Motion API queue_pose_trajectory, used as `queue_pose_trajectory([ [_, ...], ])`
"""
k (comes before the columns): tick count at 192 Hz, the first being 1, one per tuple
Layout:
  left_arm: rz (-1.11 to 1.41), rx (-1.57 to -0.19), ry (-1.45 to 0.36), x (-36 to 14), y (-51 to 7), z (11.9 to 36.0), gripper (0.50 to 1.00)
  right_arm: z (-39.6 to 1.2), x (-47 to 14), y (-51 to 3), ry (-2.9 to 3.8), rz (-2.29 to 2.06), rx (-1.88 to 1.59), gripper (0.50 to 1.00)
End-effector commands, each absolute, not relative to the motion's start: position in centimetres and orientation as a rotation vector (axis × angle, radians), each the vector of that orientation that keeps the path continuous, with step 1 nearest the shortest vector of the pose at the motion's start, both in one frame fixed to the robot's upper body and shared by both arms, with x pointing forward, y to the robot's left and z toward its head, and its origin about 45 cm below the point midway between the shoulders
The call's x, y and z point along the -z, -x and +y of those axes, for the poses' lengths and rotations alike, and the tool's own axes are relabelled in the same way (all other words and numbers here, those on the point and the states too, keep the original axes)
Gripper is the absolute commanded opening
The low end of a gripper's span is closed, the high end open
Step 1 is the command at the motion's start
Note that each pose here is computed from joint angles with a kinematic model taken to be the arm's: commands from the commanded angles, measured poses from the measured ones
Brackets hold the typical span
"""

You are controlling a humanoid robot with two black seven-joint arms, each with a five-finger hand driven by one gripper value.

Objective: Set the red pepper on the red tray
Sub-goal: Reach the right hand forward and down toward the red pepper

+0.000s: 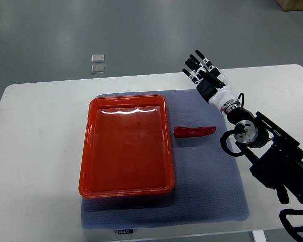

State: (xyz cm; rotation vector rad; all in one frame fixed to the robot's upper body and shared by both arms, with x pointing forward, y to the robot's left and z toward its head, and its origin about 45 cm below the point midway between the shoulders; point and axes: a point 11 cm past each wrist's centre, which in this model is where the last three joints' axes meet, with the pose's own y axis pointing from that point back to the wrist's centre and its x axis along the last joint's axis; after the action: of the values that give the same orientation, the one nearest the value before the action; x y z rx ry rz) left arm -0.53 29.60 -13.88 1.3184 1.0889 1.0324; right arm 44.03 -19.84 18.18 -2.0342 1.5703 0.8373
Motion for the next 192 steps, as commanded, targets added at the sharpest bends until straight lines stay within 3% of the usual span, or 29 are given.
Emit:
queue_pose_trajectory([
  [1, 1.088, -1.034, -1.320, 13.9, 0.5, 29.7, 1.000, -19.8, -18.2, -44.0, 2.035, 1.568, -0.837, 0.917],
  [80, 1.082, -1.042, -1.308, 13.9, 0.4, 29.6, 1.000, -18.9, -19.7, -44.4, 2.252, 1.504, -0.711, 0.917],
  [127, 1.078, -1.041, -1.308, 13.9, 0.3, 29.6, 1.000, -20.3, -23.1, -45.5, 3.156, 1.390, -0.005, 0.917],
  [163, 1.073, -1.042, -1.303, 13.9, 0.0, 29.6, 1.000, -19.4, -24.9, -43.4, 3.673, 0.989, 0.604, 0.917],
  [192, 1.074, -1.041, -1.304, 13.9, 0.0, 29.6, 1.000, -19.1, -24.3, -42.2, 3.859, 0.767, 0.862, 0.917],
])
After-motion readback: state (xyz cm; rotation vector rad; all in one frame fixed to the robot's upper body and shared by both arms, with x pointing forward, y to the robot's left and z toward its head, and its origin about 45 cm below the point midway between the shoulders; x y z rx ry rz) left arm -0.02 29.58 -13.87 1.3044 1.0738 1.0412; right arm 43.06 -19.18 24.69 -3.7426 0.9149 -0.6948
